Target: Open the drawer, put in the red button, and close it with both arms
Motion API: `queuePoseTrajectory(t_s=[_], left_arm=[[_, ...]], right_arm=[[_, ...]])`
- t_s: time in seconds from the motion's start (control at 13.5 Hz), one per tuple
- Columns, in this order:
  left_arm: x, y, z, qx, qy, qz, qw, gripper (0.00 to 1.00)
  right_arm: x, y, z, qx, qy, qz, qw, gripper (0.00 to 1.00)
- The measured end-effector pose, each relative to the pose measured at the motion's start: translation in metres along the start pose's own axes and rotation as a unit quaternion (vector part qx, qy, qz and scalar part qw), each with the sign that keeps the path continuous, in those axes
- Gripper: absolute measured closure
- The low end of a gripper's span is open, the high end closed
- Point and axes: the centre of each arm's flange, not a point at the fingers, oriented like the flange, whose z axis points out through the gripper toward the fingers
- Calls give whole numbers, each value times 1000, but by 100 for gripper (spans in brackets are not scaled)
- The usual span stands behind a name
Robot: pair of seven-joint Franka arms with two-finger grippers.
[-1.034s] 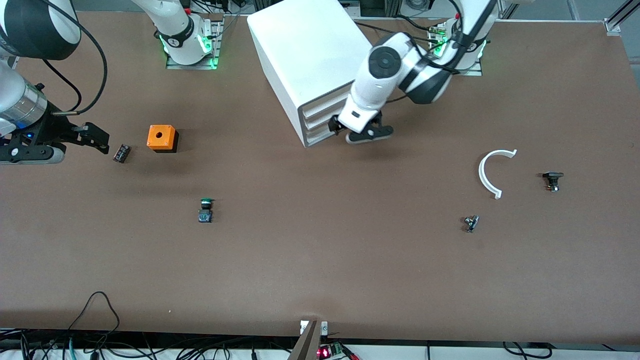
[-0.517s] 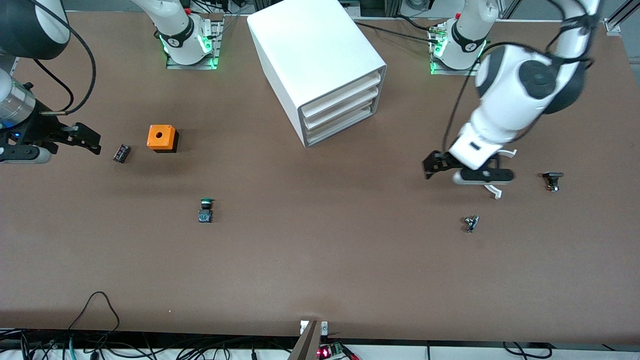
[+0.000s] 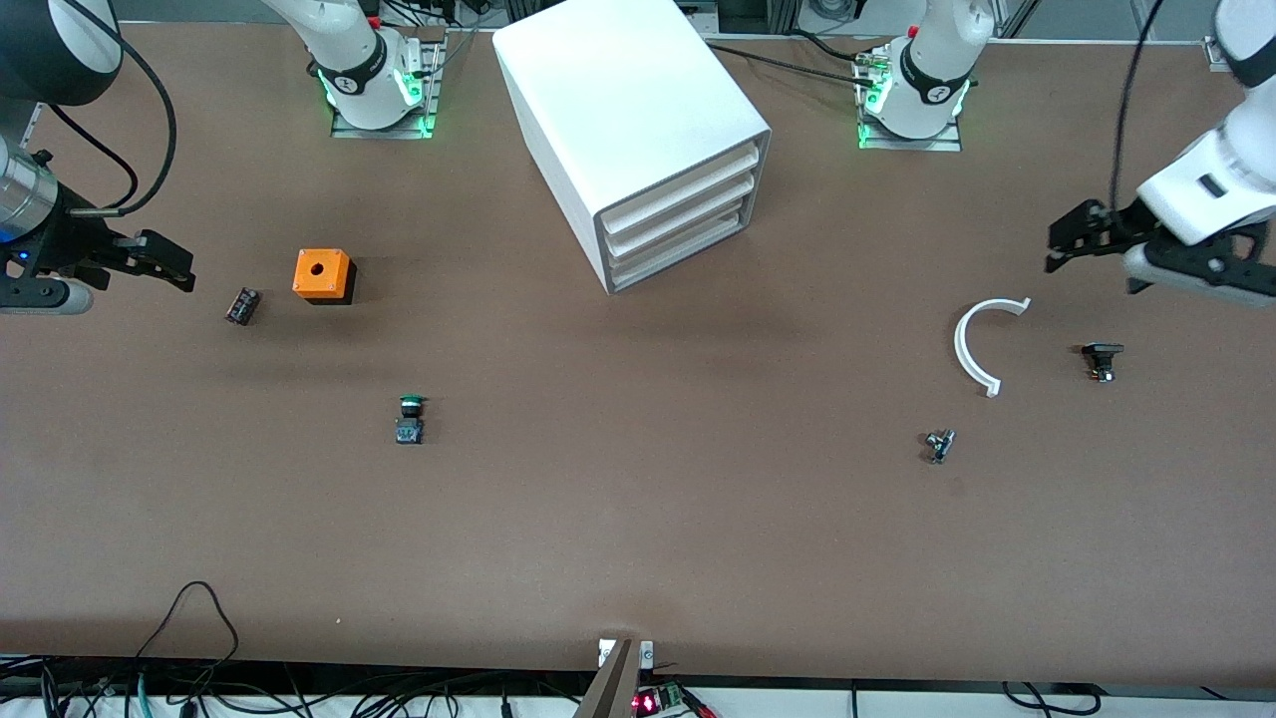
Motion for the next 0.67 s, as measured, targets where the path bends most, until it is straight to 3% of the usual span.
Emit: queuePoseTrajectory(t_s=[0.67], left_arm=[[6,8,-3,2,-20,12,1000,0]], right_arm=[[-4,5,-5,0,1,3,1000,0]])
